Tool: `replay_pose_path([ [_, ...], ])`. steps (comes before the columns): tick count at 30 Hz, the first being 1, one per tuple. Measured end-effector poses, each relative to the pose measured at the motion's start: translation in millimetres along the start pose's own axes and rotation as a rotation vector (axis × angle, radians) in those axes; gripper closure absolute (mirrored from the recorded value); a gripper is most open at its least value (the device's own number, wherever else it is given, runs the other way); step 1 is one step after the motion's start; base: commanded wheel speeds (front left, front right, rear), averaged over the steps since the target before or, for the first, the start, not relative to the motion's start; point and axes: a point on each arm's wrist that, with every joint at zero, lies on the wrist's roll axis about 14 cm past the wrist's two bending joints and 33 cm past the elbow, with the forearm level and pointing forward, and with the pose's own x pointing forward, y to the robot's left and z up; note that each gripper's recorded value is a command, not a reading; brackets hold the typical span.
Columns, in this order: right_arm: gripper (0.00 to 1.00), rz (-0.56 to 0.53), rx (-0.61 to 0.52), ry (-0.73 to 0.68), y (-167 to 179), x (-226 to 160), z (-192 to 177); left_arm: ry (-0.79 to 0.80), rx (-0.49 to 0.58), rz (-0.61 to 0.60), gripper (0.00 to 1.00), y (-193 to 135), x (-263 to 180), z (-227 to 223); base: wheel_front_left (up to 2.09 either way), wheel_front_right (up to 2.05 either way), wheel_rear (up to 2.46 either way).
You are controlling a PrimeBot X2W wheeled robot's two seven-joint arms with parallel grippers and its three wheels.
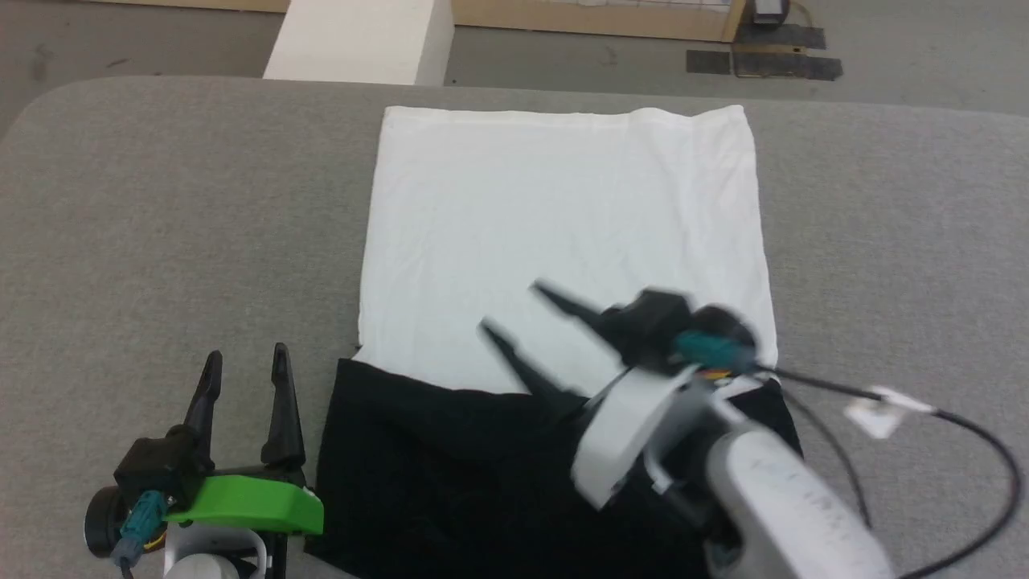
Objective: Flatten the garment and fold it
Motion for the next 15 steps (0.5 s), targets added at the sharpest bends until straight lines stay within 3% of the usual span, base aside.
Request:
replay_pose_path([
  [5, 0.00, -0.246, -0.054, -0.208, -72, -35, 49, -0.013, 0.037, -0.060, 0.00, -12, 16, 3, 0.00, 0.00, 0.00],
  [12, 0.00, -0.536, -0.062, -0.248, -151, -93, 39, -0.032, 0.128, -0.193, 0.00, -33, 79, 21, 0.00, 0.00, 0.00],
  [15, 0.00, -0.606, -0.045, -0.217, -171, -107, 23, 0.015, 0.168, -0.240, 0.00, -40, 112, 21, 0.00, 0.00, 0.00],
])
